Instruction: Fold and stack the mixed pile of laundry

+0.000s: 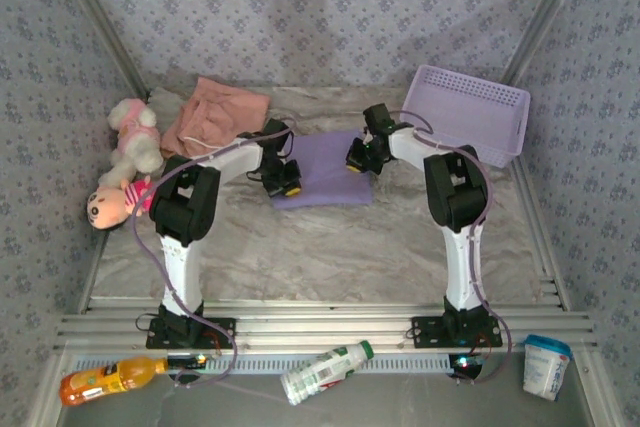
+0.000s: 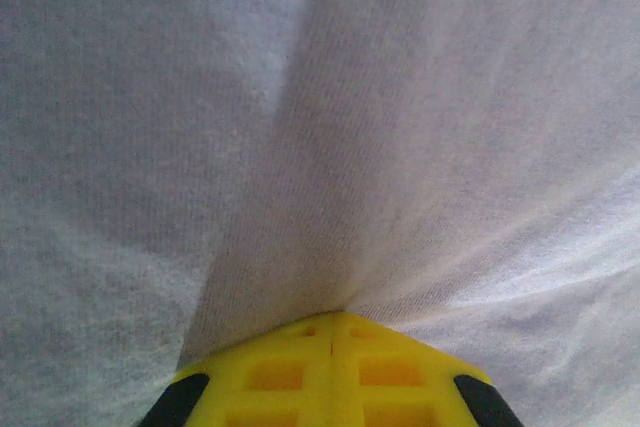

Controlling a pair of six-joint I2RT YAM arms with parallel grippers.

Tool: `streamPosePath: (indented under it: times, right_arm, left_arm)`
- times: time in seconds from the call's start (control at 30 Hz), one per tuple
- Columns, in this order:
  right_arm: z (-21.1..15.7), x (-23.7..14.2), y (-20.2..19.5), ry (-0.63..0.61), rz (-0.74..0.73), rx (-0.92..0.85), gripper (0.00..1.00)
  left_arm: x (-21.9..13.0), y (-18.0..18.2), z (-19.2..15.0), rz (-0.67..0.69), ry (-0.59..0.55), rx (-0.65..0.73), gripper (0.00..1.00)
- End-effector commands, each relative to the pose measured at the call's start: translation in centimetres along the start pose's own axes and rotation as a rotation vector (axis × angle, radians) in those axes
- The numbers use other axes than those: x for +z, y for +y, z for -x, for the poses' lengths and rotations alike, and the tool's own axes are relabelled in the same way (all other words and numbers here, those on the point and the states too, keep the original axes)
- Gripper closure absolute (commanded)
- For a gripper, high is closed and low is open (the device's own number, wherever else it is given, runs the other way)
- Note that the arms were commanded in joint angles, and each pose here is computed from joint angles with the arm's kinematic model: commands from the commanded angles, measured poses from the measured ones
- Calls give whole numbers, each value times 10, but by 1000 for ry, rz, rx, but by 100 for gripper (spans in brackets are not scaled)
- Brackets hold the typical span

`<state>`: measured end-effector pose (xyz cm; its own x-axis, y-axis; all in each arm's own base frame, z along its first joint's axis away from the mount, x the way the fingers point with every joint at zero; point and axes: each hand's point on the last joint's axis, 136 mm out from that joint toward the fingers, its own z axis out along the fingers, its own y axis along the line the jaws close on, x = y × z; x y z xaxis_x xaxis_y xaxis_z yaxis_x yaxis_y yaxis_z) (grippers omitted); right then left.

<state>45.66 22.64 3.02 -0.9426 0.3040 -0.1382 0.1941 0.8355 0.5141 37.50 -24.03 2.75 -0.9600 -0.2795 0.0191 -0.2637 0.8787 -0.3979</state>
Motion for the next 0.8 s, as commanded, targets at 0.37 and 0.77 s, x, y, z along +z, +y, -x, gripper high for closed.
streamPosePath:
  times: [0.37,0.77]
  right_arm:
    - [-159,-27,2,146,-117,-49,100]
    - [-79,-68,52,10,51,-59,95]
  left_arm:
    - [-1,-24,57,83,-18,258,80]
    - [-98,-67,71,-109,-115,297,47]
